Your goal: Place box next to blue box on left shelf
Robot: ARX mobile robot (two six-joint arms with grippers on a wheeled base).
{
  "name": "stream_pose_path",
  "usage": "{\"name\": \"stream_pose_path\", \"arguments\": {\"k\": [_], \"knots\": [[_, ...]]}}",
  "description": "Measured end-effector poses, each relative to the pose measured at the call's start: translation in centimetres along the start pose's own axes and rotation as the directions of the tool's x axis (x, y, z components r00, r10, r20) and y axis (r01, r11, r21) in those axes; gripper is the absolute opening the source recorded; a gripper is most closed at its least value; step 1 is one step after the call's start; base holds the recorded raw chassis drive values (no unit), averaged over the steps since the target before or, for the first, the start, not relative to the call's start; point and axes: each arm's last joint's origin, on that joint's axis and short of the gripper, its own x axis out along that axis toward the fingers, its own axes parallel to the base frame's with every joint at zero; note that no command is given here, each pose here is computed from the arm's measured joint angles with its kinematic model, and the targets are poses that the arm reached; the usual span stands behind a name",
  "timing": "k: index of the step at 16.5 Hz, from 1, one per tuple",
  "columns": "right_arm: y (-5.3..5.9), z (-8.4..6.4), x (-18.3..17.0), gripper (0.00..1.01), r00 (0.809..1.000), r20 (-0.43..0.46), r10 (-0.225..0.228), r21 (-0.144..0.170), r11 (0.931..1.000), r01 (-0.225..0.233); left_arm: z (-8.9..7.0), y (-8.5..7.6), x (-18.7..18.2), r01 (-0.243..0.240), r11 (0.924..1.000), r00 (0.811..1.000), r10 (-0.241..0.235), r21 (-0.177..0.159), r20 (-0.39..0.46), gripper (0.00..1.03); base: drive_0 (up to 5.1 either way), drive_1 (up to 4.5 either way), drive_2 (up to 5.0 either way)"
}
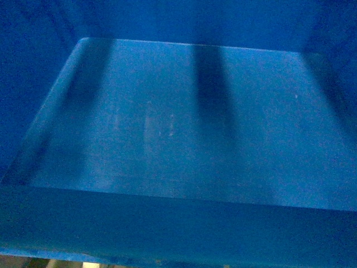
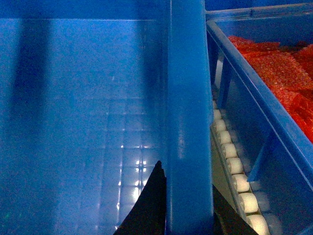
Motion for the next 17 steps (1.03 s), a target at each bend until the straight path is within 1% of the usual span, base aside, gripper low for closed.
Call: {"name": "stream_pose_path", "arguments": {"k": [17], "knots": [[0.0,0.0,0.0,0.09,1.0,0.0,0.0,0.0,1.0,0.0,0.0,0.0,0.0,0.001,1.0,1.0,-0.001,0.0,0.0,0.14,0.0,0.0,0.0]]}}
